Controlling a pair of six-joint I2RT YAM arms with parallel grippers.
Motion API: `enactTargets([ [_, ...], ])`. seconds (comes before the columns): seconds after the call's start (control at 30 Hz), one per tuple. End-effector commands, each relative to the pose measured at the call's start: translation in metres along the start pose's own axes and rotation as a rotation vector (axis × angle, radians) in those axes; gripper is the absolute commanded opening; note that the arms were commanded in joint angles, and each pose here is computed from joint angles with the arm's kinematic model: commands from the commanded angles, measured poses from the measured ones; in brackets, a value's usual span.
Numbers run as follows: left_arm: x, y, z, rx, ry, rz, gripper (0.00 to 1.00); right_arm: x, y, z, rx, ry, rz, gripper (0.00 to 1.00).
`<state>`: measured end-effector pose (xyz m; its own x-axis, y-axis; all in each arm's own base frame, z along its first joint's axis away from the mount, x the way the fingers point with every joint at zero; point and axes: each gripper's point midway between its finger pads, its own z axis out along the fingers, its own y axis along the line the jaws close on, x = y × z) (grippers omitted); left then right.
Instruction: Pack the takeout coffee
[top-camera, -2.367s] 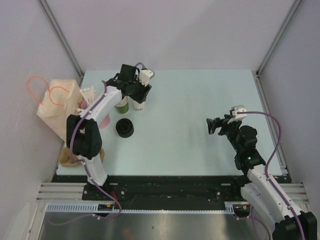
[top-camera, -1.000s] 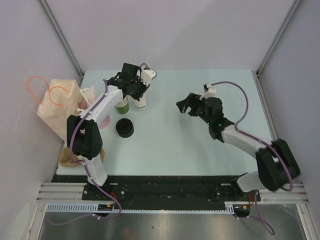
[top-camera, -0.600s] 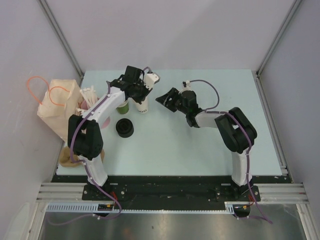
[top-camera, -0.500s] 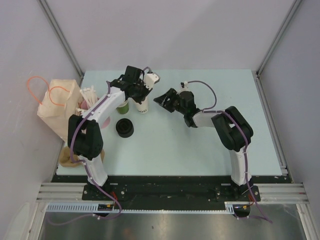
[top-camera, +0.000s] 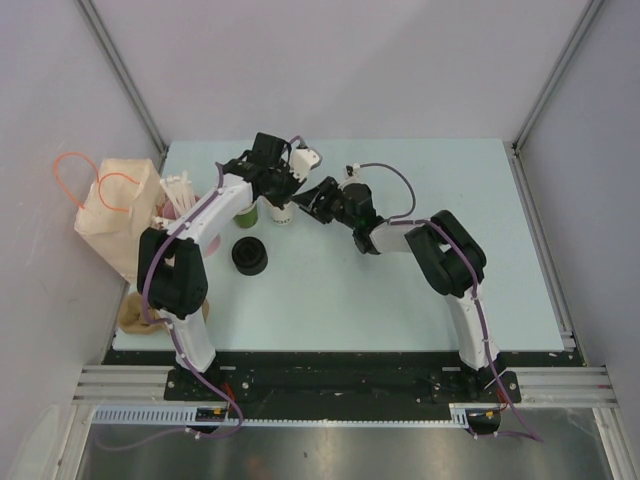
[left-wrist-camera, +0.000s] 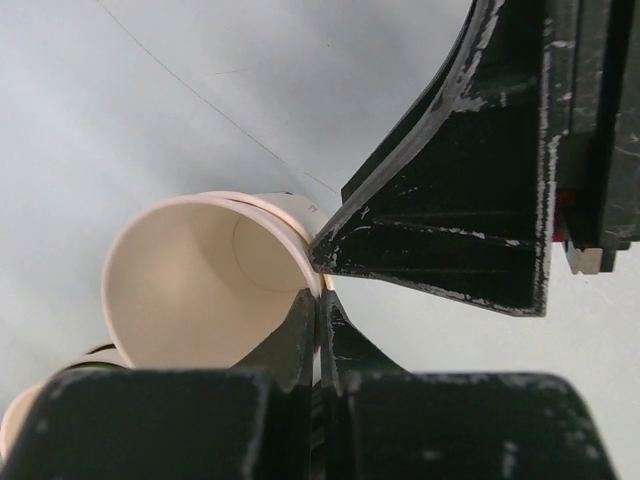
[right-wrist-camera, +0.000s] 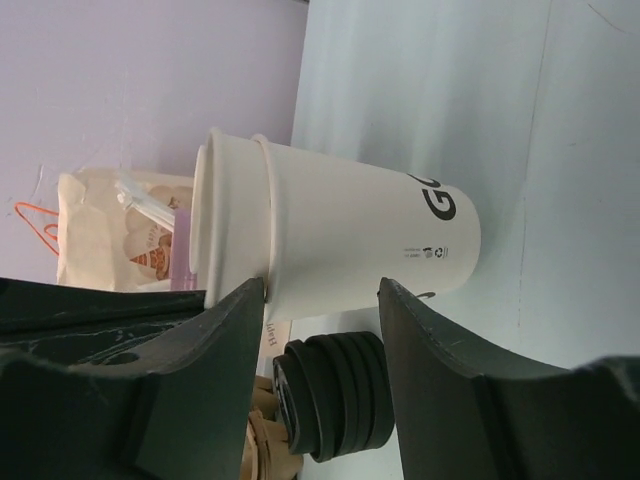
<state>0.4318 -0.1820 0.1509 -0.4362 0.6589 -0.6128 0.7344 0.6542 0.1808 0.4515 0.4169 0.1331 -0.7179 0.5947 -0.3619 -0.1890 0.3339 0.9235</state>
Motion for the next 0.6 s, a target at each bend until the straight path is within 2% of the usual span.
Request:
enactTargets([
  [0.0, -0.014, -0.007, 0.000, 0.017, -0.039, 0.036, 0.00, -0.001, 0.012, 0.010, -0.045, -0.016, 0.012, 0.53],
  [0.33, -0.039, 0.007, -0.028, -0.054, -0.105, 0.040, 0.00, 0.005, 0.001, 0.010, -0.006, 0.000, 0.006, 0.54],
  [0.57, -0.070, 0.028, -0.089, -0.193, -0.209, 0.070, 0.00, -0.009, 0.034, 0.002, -0.049, -0.026, -0.066, 0.59],
])
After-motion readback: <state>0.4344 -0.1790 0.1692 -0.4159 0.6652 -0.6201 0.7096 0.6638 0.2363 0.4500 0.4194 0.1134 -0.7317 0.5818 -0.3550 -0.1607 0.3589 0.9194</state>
